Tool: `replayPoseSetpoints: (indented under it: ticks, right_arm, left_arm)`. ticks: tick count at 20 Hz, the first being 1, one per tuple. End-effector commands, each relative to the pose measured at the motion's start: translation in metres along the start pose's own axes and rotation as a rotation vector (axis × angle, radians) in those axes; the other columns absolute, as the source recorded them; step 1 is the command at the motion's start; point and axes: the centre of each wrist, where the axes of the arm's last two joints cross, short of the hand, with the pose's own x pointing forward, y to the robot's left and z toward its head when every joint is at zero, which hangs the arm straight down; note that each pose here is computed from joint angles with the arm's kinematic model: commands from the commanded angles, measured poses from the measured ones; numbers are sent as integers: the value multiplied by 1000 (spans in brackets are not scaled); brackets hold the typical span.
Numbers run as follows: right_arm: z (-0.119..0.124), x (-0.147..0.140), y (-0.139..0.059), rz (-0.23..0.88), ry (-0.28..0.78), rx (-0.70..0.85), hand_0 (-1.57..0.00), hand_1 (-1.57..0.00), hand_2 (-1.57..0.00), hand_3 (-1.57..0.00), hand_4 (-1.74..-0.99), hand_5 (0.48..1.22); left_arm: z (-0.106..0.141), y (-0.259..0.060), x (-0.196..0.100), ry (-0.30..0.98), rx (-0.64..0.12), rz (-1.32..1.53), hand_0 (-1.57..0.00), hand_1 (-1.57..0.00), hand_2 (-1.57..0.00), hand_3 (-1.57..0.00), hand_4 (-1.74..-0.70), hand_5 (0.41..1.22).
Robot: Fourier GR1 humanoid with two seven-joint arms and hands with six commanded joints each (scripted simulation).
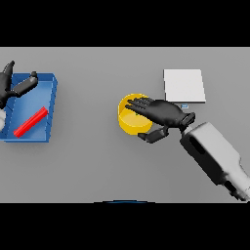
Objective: Pick up the red beaker and tilt it to pour out 1 green nut into yellow bowl. Pick up the yellow bowl and place it on the metallic measuring scale.
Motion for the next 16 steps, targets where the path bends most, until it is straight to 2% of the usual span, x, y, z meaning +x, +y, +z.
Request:
replayPoseSetpoints:
  ticks: [1, 10, 14, 16]
  right_arm:
    - [-1, -3, 1, -2, 0, 25, 1, 1, 1, 1, -1244, 685]
    - [-26, -2, 2, 53, 22, 157, 1, 1, 1, 1, -1303, 674]
    - [-33, 2, 4, 81, 22, 207, 1, 1, 1, 1, -1304, 713]
    - [-34, 2, 5, 93, 43, 222, 1, -10, -30, -49, -1321, 756]
  left_arm:
    - [1, -2, 0, -7, 2, 0, 1, 1, 1, 1, -795, 725]
    - [2, 0, 3, -6, 6, -5, 1, 1, 1, 1, -799, 738]
    - [1, 0, -1, 2, 8, -8, 1, 1, 1, 1, -793, 731]
    - [-1, 4, 0, -6, 13, -5, 1, 1, 1, 1, -792, 727]
